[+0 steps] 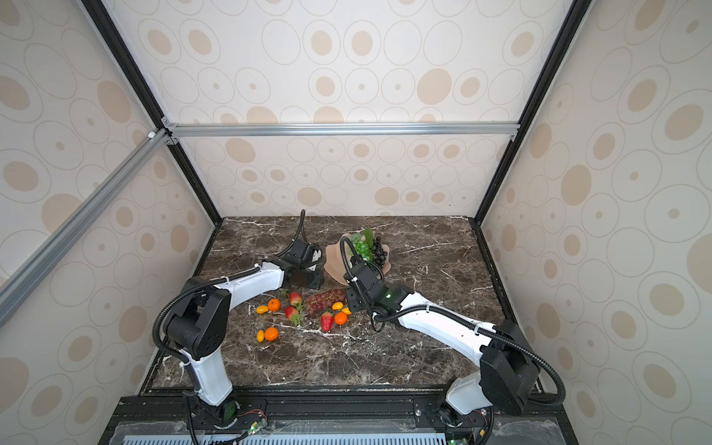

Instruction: Place and organize the fake fruits in the fruit bowl

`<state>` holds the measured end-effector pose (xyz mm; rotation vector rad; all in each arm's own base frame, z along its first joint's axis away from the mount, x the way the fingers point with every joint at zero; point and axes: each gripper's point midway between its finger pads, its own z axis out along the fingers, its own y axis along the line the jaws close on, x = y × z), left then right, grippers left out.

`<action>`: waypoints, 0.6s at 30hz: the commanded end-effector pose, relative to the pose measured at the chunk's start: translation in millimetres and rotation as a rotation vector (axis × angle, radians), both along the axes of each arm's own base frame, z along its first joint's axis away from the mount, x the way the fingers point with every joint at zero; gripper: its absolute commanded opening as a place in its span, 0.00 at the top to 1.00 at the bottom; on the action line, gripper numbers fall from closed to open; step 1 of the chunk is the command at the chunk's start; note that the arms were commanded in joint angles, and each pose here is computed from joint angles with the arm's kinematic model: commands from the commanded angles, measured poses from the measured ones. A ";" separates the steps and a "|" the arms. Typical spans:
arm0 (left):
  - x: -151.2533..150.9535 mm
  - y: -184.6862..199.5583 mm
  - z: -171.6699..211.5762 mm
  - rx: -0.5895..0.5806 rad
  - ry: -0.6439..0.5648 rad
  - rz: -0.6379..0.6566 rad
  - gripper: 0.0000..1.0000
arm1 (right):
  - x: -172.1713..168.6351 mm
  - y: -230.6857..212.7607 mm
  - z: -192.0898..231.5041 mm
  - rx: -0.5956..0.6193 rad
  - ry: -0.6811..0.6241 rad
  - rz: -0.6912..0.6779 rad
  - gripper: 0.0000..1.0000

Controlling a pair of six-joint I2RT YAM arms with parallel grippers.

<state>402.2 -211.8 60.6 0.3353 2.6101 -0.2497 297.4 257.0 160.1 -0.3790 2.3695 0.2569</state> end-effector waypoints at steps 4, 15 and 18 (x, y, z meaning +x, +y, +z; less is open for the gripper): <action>-5.3 6.0 -17.5 0.097 0.052 -0.032 0.56 | 2.2 -4.1 2.0 -0.020 -0.006 -0.013 0.43; -6.0 11.0 -28.8 0.145 0.078 -0.013 0.60 | 3.1 -1.7 -0.7 -0.020 0.000 -0.008 0.43; -7.0 15.6 -31.9 0.168 0.085 0.000 0.60 | 3.3 -0.8 -1.5 -0.021 0.004 -0.005 0.43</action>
